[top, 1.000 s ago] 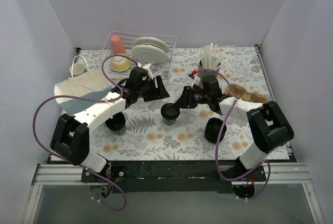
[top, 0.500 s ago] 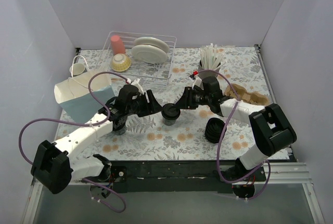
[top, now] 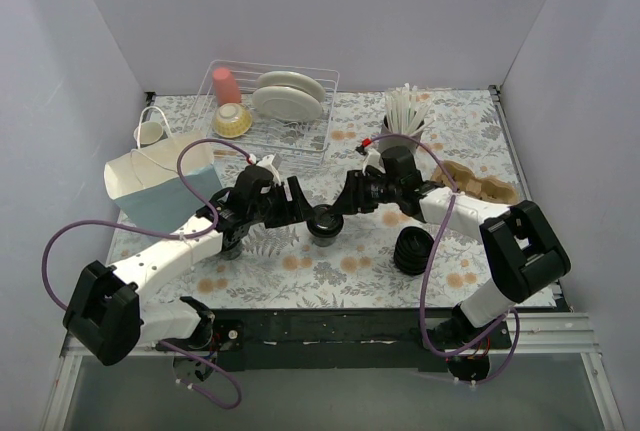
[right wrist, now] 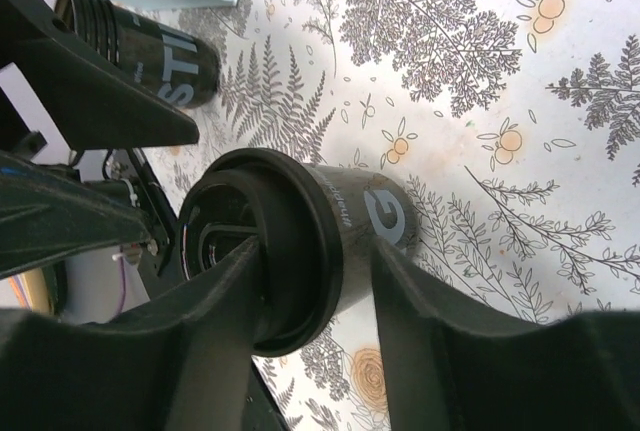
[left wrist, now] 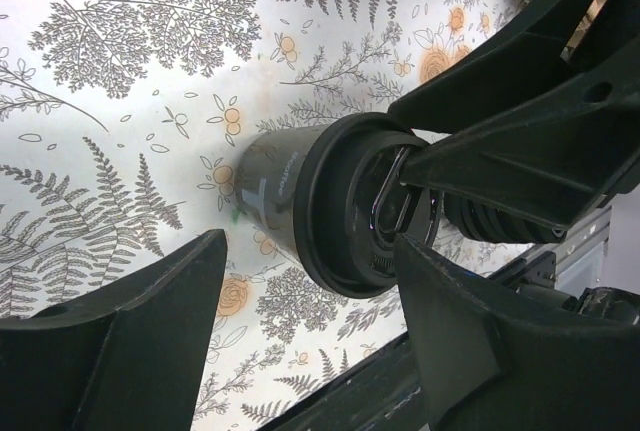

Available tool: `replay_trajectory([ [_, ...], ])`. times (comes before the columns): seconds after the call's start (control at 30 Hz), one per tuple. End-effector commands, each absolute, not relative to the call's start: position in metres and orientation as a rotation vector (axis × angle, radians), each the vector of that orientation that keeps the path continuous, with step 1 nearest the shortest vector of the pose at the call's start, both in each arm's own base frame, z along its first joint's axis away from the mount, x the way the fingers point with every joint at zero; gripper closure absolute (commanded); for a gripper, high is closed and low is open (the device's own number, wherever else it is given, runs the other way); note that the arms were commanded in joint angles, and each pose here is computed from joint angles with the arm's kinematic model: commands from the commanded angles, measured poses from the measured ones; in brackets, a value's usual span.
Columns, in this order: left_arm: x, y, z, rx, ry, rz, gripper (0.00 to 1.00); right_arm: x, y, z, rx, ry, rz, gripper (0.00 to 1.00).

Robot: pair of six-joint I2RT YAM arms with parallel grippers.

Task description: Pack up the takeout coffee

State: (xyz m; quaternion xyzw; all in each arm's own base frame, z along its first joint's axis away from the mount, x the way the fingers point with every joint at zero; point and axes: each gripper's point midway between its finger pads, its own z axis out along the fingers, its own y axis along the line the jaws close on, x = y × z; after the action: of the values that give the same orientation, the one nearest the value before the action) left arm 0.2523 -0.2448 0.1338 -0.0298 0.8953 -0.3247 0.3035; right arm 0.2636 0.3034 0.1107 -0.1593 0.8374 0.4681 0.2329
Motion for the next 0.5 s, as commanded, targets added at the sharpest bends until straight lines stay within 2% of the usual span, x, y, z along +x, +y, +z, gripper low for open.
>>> replay_trajectory([
  [0.0,0.26,-0.239,0.142,-0.062,2.343,-0.799,0.33,0.267,0.306,0.122,-0.524,2.293,1.257,0.42],
  [0.27,0.256,-0.237,0.133,-0.069,2.37,-0.788,0.33,0.271,0.304,0.143,-0.457,2.268,1.237,0.3],
  [0.37,0.256,-0.236,0.13,-0.07,2.374,-0.784,0.33,0.271,0.299,0.145,-0.389,2.277,1.221,0.22],
  [0.47,0.257,-0.236,0.126,-0.069,2.38,-0.775,0.33,0.272,0.291,0.145,-0.242,2.312,1.188,0.21],
])
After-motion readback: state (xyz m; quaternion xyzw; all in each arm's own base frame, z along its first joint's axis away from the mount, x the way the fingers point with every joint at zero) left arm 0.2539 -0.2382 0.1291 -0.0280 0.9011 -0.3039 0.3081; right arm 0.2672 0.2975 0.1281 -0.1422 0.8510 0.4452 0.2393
